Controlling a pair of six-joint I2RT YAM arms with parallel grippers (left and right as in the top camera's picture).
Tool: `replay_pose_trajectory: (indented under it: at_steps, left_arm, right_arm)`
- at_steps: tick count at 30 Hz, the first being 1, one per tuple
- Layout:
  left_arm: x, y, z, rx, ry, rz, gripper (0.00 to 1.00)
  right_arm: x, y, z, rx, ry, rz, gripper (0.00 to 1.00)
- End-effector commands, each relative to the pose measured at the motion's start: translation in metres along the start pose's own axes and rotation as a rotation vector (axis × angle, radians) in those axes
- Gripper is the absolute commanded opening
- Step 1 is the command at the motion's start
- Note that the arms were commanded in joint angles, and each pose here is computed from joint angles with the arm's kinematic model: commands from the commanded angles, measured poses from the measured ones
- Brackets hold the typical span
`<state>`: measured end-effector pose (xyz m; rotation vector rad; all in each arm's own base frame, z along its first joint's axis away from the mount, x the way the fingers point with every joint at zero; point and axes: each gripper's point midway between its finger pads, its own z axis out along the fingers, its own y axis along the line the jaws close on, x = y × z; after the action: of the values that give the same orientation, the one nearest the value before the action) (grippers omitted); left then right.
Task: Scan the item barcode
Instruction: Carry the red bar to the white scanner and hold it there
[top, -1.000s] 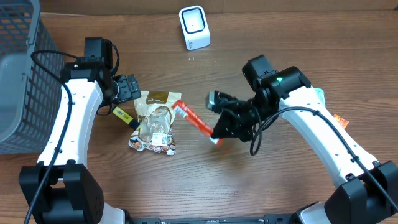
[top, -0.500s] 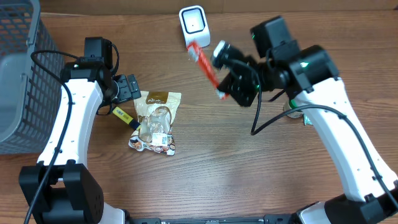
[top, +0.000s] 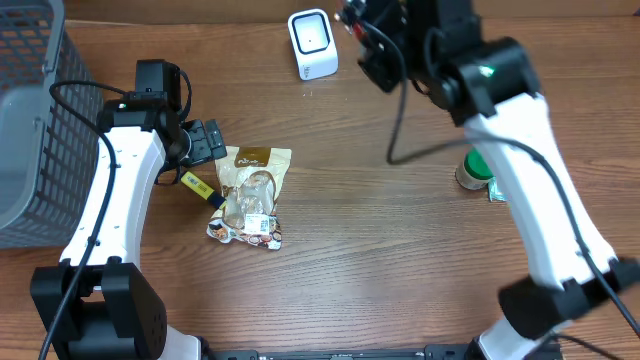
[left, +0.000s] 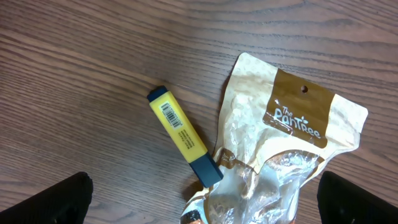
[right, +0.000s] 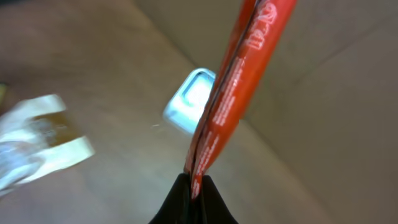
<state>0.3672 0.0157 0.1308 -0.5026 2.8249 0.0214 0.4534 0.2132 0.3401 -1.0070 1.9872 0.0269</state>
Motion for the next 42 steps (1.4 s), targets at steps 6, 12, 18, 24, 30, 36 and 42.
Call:
replay_pose_trajectory:
  at_steps: [6,12,18,24,30,36,42]
  left_arm:
    - [-0.005,0.001,-0.007,0.002,-0.025,0.018,1.0]
    - [-0.005,0.001,-0.007,0.002,-0.025,0.018,1.0]
    - [-0.005,0.001,-0.007,0.002,-0.025,0.018,1.0]
    - [-0.005,0.001,-0.007,0.002,-0.025,0.018,0.99]
    - [-0.005,0.001,-0.007,0.002,-0.025,0.018,1.0]
    - [-0.005,0.001,-0.007,0.002,-0.025,0.018,1.0]
    - [-0.005,0.001,-0.007,0.002,-0.025,0.018,1.0]
  right_arm:
    - [0.028,-0.04,0.103,0.21,0.13,-0.251,0.03]
    - [0.049,-0.051,0.162,0.307,0.164,-0.25,0.03]
    - [0.077,-0.054,0.21,0.375,0.206,-0.249,0.04]
    - [0.096,-0.045,0.249,0.369,0.216,-0.324,0.04]
    - [0.118,-0.039,0.266,0.383,0.304,-0.441,0.05]
    - [0.137,-0.041,0.271,0.402,0.385,-0.509,0.06]
    - [0.141,-0.032,0.277,0.381,0.401,-0.557,0.08]
